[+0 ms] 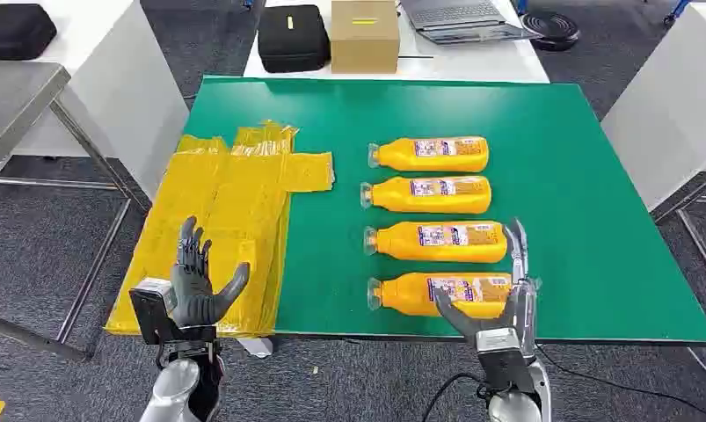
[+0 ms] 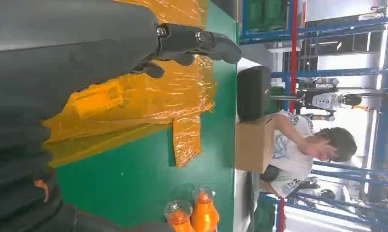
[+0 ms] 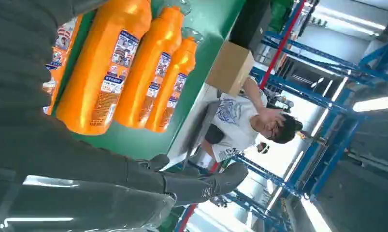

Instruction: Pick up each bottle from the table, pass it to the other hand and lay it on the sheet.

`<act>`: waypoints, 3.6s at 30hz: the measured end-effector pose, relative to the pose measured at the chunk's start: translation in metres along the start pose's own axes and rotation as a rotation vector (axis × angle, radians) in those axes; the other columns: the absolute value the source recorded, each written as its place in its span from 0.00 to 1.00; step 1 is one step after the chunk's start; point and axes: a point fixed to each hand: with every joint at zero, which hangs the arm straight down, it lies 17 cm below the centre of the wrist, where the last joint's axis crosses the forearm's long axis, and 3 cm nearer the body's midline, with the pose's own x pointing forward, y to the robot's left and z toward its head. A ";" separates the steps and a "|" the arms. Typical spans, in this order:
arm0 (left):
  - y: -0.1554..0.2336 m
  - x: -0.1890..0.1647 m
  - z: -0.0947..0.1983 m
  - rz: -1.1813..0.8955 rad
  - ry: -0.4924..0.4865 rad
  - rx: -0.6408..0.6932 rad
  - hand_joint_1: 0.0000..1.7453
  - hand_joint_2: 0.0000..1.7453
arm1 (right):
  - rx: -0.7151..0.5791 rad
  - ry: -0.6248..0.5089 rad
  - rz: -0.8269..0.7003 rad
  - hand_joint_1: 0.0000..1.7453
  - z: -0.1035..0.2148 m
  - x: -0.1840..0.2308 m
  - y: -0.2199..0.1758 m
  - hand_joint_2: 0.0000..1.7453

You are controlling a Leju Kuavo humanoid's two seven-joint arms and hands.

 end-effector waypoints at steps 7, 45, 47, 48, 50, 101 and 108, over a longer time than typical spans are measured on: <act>0.000 0.001 0.000 -0.005 -0.003 0.000 0.00 1.00 | 0.033 0.012 0.036 0.00 -0.002 -0.004 0.006 1.00; -0.003 -0.006 0.002 0.027 0.025 -0.022 0.00 1.00 | 0.579 0.364 0.514 0.00 0.047 -0.130 0.002 1.00; -0.003 -0.007 0.001 0.028 0.030 -0.023 0.00 1.00 | 0.597 0.379 0.518 0.00 0.051 -0.136 -0.002 1.00; -0.004 -0.007 0.001 0.029 0.031 -0.024 0.00 1.00 | 0.603 0.384 0.519 0.00 0.052 -0.138 -0.004 1.00; -0.006 -0.007 -0.001 0.030 0.032 -0.029 0.00 1.00 | 0.622 0.398 0.513 0.00 0.056 -0.142 -0.007 1.00; -0.011 -0.018 -0.007 0.016 0.039 -0.057 0.00 1.00 | 0.832 0.487 0.623 0.00 0.049 -0.213 -0.016 1.00; -0.012 -0.021 -0.008 0.016 0.044 -0.063 0.00 1.00 | 0.854 0.486 0.617 0.00 0.057 -0.212 -0.012 1.00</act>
